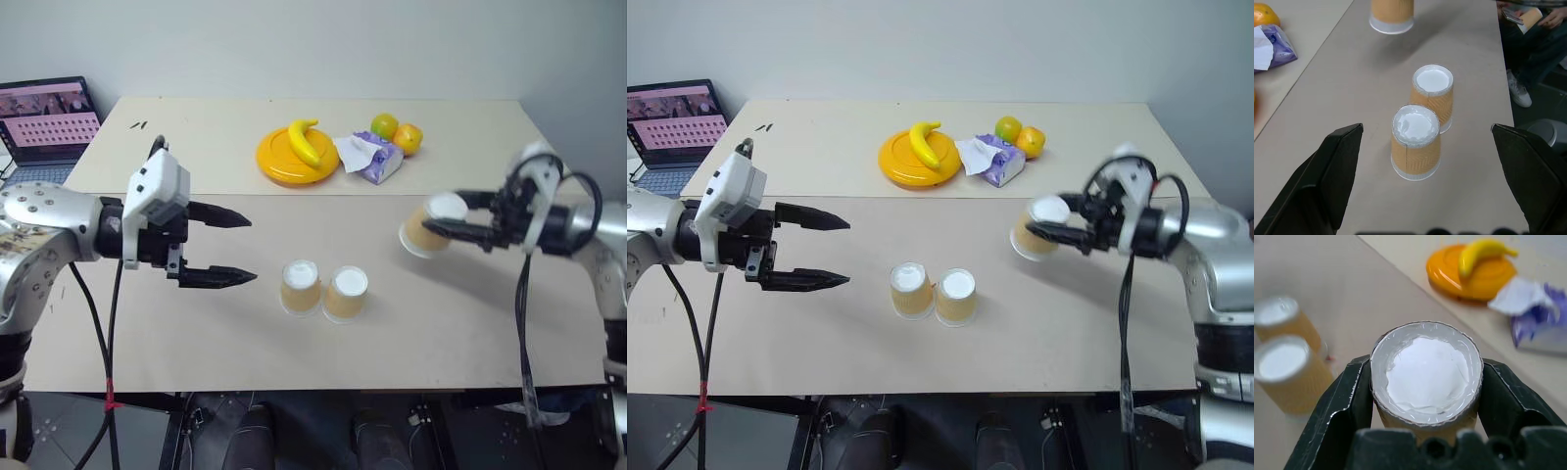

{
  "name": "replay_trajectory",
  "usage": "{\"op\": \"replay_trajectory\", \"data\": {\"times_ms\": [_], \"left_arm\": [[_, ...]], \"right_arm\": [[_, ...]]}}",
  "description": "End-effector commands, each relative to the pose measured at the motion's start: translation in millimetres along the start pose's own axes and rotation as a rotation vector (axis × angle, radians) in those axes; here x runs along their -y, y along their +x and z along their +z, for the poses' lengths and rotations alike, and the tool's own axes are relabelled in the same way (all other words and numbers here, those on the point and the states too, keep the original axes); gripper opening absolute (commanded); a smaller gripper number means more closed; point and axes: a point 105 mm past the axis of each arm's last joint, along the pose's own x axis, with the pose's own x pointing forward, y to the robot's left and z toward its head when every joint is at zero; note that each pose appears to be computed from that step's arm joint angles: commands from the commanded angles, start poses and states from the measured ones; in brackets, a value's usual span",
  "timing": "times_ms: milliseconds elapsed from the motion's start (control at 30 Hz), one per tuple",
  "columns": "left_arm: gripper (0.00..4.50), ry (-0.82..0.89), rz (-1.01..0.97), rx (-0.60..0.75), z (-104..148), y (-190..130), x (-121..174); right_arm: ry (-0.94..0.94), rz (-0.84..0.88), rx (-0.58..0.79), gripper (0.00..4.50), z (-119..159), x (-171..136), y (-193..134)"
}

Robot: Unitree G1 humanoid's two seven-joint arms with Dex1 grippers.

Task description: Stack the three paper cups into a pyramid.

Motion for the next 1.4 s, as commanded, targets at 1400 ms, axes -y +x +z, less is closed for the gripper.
{"op": "replay_trajectory", "data": {"times_ms": [1400], "left_arm": [[4.50,0.019,-0.033,0.178,13,31,-4]], "right_arm": [[0.184,0.195,-0.029,2.88,40,-85,67]]}}
